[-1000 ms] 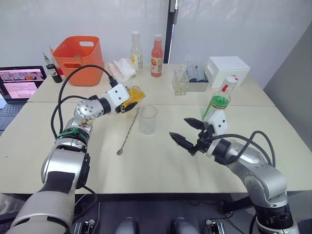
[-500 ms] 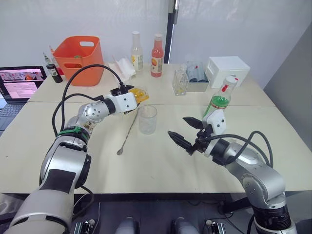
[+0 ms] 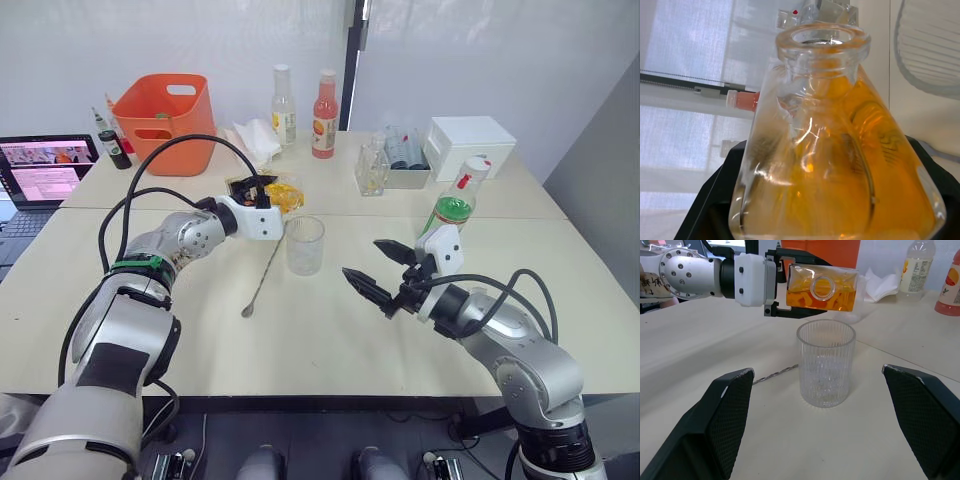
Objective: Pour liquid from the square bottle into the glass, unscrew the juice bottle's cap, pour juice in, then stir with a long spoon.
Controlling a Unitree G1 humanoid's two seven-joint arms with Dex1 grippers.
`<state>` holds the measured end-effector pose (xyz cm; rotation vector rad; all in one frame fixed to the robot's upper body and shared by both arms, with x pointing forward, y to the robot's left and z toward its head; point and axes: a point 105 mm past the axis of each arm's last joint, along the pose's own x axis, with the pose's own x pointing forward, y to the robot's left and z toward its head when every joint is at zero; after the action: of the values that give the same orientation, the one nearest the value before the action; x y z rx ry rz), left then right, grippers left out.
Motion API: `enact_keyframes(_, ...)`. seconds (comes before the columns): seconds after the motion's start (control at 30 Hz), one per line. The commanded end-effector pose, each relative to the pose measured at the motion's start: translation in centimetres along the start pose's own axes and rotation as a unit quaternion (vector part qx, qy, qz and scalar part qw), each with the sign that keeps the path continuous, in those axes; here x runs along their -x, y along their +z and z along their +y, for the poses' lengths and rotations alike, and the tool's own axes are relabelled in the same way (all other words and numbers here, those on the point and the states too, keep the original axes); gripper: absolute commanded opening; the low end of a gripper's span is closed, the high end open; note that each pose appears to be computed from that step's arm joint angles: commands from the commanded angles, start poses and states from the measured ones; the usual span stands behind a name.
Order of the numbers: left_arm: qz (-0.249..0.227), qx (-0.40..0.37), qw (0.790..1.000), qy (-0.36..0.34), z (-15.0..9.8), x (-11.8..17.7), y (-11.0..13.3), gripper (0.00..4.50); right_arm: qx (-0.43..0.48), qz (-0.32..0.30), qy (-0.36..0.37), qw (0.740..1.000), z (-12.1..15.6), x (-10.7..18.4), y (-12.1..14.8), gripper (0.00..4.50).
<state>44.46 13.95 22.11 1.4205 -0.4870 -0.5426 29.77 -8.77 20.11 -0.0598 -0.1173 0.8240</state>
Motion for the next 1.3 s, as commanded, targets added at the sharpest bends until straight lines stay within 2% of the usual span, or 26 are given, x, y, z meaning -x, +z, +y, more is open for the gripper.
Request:
enact_keyframes(0.03, -0.034, -0.048, 0.995, 0.085, 5.24, -0.19, 1.54, 2.82, 0.015, -0.024, 0.004, 1.0, 0.41, 0.2, 1.48, 4.35)
enact_keyframes(0.6, -0.043, -0.121, 0.987, 0.099, 5.1, -0.29, 1.89, 2.82, 0.01, -0.026, 0.001, 1.0, 0.43, 0.37, 1.48, 4.35)
enact_keyframes(1.3, -0.045, -0.157, 0.982, 0.094, 4.97, -0.55, 2.09, 2.82, 0.009, -0.027, -0.001, 1.0, 0.46, 0.25, 1.48, 4.35)
